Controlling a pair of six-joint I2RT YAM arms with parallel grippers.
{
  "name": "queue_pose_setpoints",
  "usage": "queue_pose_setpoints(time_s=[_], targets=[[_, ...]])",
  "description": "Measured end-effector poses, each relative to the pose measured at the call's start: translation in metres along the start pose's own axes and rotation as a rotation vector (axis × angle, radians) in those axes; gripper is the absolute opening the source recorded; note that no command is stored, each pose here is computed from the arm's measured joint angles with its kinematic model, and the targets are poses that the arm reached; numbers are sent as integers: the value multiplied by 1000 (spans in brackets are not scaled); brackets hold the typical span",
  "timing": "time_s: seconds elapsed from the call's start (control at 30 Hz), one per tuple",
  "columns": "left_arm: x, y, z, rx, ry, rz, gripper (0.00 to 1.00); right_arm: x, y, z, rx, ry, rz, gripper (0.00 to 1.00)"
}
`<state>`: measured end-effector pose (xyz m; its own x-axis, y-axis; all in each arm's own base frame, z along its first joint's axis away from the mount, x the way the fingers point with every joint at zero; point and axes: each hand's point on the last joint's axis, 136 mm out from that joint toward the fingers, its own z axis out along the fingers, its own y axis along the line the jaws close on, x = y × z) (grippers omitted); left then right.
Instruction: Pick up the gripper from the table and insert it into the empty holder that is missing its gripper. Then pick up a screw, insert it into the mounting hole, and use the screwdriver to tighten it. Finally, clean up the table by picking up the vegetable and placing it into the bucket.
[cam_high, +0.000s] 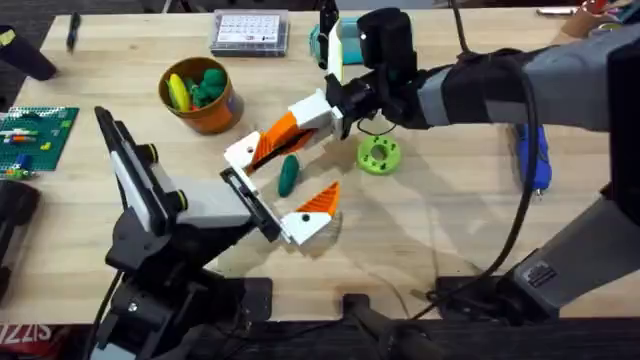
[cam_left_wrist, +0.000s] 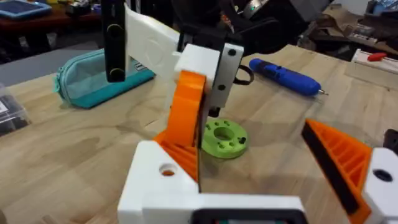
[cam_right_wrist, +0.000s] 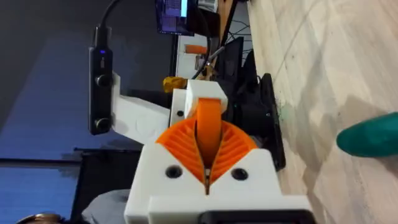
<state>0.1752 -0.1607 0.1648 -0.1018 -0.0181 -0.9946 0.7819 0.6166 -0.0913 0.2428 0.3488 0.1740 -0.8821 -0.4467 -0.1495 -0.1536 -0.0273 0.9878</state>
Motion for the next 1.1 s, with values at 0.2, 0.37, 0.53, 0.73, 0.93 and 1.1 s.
queue_pose_setpoints(time_s=[0.2,0.37,0.53,0.73,0.93,1.1], targets=[[0,0,0,1,0,1,991,1,0,0,-2,3,3,86],[0,-4,0,25,1,1,991,3,1,3,-6,16,3,193],[1,-8,0,46,3,0,991,12,5,11,-27,62,13,323],[1,-16,-1,92,6,0,991,14,9,4,-49,79,19,570],[2,-21,-1,122,9,0,991,12,8,2,-45,69,25,992],[2,-22,-1,123,9,0,991,5,4,0,-22,31,28,993]])
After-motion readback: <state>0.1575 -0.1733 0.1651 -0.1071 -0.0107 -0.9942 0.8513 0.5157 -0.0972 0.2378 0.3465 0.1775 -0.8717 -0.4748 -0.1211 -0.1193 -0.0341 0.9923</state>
